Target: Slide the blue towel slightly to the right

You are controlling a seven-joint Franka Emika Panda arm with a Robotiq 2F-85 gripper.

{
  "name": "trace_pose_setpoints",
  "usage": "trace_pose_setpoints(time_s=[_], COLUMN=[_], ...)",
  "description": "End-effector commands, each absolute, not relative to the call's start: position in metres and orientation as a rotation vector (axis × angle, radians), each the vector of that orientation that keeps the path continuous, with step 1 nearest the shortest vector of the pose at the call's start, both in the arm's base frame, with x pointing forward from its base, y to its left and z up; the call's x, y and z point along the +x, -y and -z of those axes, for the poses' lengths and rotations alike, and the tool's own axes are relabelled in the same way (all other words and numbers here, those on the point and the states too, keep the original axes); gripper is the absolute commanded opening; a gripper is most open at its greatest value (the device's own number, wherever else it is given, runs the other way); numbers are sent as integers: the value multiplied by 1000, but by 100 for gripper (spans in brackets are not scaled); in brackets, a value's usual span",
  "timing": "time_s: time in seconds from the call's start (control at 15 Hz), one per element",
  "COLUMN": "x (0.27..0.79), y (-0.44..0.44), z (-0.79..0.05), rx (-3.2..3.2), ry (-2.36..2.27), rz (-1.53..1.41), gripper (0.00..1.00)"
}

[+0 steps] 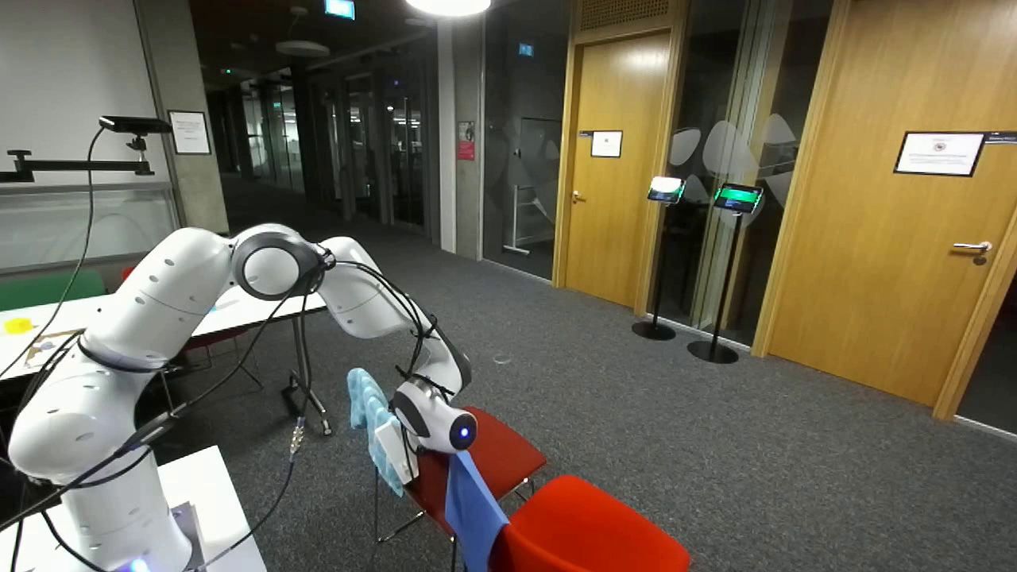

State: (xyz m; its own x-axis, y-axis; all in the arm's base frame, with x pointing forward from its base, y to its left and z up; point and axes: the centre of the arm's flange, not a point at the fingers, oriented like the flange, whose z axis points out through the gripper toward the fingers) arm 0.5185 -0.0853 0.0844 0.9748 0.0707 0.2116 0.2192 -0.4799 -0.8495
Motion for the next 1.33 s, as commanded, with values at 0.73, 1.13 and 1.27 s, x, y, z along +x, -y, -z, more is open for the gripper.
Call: trace_pose_setpoints(time_s=[0.73, 1.13, 1.27], x=[518, 522, 523], y=[77, 74, 73], z=[-93, -97, -97], rx=[-1903, -1867, -1861], ry=[345, 373, 376], rz=[170, 162, 159], gripper=[100, 52, 36])
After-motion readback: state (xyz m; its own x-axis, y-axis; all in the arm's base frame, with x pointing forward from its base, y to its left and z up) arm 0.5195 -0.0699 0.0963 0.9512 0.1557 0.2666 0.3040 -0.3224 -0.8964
